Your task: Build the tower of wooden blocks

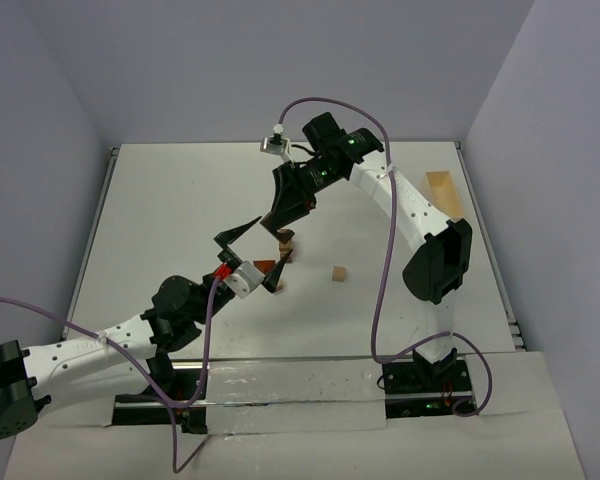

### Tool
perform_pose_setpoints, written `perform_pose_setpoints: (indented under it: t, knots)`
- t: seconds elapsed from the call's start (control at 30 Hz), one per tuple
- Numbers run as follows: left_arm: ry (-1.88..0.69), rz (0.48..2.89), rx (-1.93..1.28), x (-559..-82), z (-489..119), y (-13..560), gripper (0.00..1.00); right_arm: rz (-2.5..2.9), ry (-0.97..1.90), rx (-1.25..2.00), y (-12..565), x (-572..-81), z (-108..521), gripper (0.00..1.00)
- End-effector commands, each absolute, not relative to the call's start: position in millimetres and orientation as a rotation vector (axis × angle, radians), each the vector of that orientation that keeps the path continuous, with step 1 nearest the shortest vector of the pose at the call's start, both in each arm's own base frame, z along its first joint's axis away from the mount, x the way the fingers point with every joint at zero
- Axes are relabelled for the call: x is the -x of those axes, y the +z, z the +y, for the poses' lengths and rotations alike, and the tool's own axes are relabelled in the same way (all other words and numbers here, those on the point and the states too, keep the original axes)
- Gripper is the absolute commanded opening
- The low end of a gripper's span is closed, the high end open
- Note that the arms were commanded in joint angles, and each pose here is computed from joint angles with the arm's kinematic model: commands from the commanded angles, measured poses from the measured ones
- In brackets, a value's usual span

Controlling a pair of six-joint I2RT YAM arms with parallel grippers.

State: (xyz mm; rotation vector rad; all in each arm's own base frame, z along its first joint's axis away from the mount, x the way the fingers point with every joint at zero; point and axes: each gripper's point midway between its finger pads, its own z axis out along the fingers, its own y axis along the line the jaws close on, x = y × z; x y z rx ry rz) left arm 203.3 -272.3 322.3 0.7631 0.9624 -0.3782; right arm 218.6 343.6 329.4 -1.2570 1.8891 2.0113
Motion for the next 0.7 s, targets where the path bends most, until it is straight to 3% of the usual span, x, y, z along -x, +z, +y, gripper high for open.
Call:
perform_pose_setpoints:
  t: [0.0,0.37,0.47,0.5,0.53,0.57,0.6,0.67]
  knots:
    - [-0.405,0.885,-0.707,-198.5,-272.1,360.4,0.89,1.706,2.185,1.287,367.2,-198.9,337.5,0.0]
    - [-0.395,0.905,-0.739,-199.3,-274.6,357.4,0.58,1.748,2.208,1.263,361.6,-198.7,337.5,0.01]
    - [-0.396,0.916,-0.753,-199.1,-275.5,356.7,0.45,1.764,2.215,1.255,361.7,-198.7,337.4,0.25]
    - [-0.398,0.924,-0.764,-198.4,-275.7,356.2,0.4,1.77,2.216,1.253,362.0,-198.3,337.2,0.55]
    - [-0.397,0.932,-0.775,-197.6,-275.1,356.0,0.36,1.771,2.217,1.252,362.7,-198.0,337.0,0.67]
    - [-0.399,0.938,-0.782,-196.7,-274.3,356.2,0.34,1.77,2.219,1.252,363.7,-197.3,336.5,0.87]
    - [-0.404,0.949,-0.789,-195.8,-273.5,355.7,0.31,1.765,2.216,1.254,365.5,-197.2,335.9,0.98]
    - [-0.417,0.97,-0.813,-192.1,-271.6,355.2,0.26,1.762,2.209,1.253,367.9,-198.1,334.8,1.0]
